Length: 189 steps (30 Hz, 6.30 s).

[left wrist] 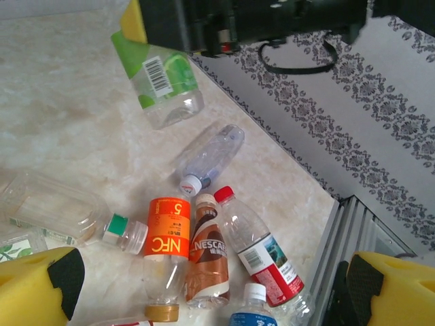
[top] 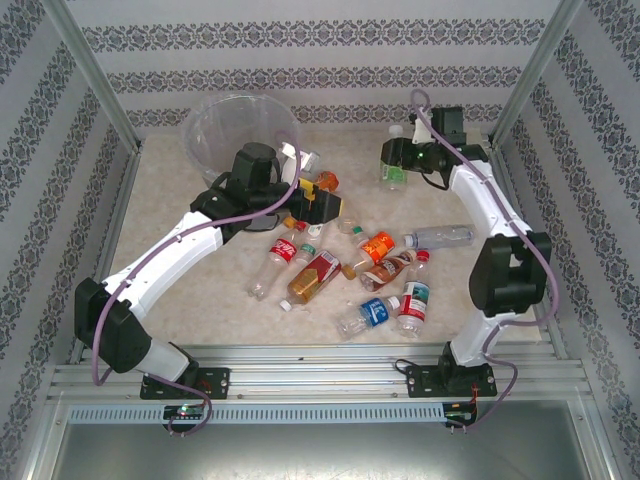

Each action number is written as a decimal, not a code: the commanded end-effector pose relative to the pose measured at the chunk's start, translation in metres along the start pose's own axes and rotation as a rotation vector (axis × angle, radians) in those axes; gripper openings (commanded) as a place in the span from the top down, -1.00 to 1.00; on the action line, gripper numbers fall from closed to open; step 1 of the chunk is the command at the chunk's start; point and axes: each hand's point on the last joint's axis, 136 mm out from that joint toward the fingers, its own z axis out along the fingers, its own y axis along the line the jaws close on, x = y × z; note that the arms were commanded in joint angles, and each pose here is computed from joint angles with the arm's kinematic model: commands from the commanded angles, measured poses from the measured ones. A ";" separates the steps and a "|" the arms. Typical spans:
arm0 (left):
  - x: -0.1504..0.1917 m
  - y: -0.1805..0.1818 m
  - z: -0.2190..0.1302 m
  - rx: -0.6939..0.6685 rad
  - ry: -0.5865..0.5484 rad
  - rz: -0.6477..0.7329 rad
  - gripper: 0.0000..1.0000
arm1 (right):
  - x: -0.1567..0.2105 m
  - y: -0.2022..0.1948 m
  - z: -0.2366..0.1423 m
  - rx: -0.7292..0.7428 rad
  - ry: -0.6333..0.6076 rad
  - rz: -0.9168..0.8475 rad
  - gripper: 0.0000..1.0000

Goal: Put the plastic bottles in the bin

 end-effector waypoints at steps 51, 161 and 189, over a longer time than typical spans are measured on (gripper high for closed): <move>0.008 0.008 0.028 0.011 0.040 -0.105 -0.10 | 0.069 0.188 -0.050 -0.343 -0.072 0.110 0.00; -0.080 0.089 -0.099 -0.498 0.123 0.036 -0.73 | 0.150 0.030 -0.092 0.186 0.108 0.000 -0.66; 0.010 -0.041 -0.019 0.068 0.066 0.186 -0.93 | 0.194 -0.039 -0.009 0.435 0.166 0.451 -0.50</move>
